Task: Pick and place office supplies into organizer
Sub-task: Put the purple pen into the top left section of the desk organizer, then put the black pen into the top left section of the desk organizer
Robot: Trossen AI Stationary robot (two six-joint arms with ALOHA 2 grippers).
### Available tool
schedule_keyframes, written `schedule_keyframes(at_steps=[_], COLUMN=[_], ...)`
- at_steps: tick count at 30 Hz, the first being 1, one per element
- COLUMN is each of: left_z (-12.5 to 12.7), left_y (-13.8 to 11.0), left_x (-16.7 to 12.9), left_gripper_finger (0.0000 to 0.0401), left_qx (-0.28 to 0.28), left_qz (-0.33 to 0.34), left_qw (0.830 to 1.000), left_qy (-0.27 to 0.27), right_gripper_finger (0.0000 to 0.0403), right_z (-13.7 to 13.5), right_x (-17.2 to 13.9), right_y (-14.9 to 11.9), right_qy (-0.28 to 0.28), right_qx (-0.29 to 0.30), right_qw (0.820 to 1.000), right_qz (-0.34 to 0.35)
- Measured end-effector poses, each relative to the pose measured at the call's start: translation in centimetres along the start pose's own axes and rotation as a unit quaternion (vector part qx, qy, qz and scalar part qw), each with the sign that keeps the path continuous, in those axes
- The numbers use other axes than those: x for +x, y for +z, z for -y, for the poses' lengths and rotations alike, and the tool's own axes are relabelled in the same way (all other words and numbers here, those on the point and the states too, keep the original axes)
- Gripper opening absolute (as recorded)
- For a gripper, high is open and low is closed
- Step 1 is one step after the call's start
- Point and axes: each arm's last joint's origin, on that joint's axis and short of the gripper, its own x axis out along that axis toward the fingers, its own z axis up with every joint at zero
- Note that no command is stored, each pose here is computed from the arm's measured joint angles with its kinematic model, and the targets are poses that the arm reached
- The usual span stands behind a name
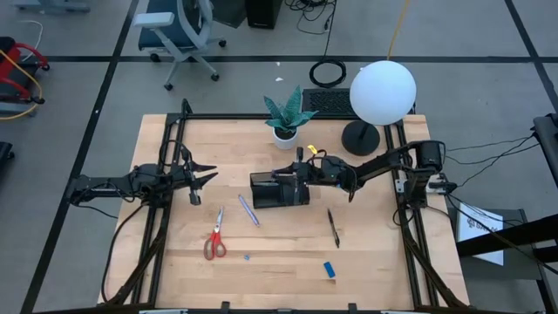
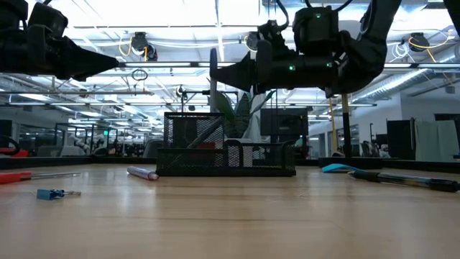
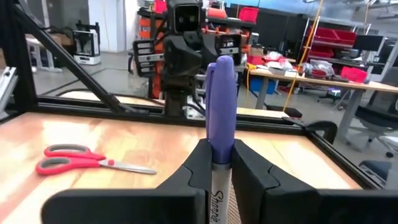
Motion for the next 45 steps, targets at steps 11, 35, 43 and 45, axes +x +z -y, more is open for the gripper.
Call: schedule_keyframes(at_steps=[11, 35, 43, 45], left_z=[0.0, 0.0, 0.0, 0.0], left_y=[0.0, 0.0, 0.0, 0.0], left_x=[0.0, 0.0, 0.0, 0.0], left_gripper_finger=[0.0097, 0.0097, 0.0097, 0.0097], left_qx=[0.0, 0.0, 0.0, 0.0], left_qz=[0.0, 0.0, 0.0, 0.0], left_qw=[1.0, 1.0, 1.0, 1.0], left_qy=[0.0, 0.0, 0.0, 0.0], right_gripper_finger=[0.0052, 0.007, 0.007, 0.007], right_z=[1.2, 1.3, 1.0, 0.7], right_x=[-0.1, -0.1, -0.3, -0.4], right_y=[-0.5, -0.5, 0.9, 1.5], right_qy=[-0.017, -0.018, -0.013, -0.009], right_qx=[0.01, -0.002, -0.008, -0.018], right_qw=[1.0, 1.0, 1.0, 1.0], right_qz=[-0.023, -0.019, 0.001, 0.007])
